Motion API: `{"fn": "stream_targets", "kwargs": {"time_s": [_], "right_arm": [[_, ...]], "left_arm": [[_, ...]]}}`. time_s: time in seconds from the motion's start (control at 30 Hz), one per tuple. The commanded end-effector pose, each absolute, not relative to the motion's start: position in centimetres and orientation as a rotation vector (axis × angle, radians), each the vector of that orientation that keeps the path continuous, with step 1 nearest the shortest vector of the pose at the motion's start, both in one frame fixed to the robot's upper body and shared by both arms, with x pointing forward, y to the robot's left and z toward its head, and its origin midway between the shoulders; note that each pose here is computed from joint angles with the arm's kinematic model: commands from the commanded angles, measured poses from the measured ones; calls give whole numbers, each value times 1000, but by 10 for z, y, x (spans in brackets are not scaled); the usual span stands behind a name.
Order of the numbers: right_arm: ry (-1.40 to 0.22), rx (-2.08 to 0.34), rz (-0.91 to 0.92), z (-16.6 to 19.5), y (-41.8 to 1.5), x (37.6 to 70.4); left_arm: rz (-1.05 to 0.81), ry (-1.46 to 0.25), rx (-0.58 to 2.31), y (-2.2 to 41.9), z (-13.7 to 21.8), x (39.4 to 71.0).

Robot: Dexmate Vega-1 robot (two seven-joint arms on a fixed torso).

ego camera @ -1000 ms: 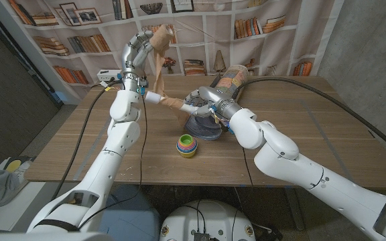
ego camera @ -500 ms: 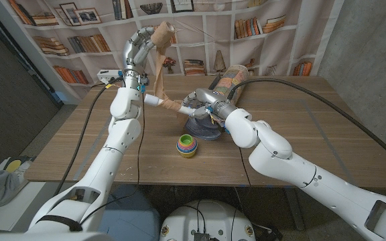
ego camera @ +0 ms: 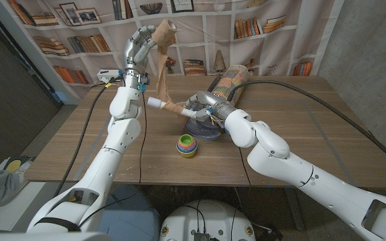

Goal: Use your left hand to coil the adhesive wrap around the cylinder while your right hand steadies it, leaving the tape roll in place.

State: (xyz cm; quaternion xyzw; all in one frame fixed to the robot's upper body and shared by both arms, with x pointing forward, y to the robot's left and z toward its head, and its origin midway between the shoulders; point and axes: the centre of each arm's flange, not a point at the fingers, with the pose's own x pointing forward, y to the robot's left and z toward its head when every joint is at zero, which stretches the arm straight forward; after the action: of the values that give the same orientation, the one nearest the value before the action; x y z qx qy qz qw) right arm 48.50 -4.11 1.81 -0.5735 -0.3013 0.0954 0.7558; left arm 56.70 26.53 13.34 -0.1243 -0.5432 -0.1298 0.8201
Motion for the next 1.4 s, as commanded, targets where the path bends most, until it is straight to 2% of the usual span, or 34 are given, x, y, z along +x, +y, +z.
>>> {"fn": "stream_targets", "kwargs": {"time_s": [0.03, 0.7, 1.4], "right_arm": [[-606, -1260, 202, 19, -44, 497], [-536, -1275, 189, 17, -46, 514], [-521, -1187, 238, 18, -56, 520]], "left_arm": [[-290, -1133, -280, 266, 133, 573], [-331, -1135, -313, 270, 135, 566], [-392, -1099, -316, 266, 117, 551]]}}
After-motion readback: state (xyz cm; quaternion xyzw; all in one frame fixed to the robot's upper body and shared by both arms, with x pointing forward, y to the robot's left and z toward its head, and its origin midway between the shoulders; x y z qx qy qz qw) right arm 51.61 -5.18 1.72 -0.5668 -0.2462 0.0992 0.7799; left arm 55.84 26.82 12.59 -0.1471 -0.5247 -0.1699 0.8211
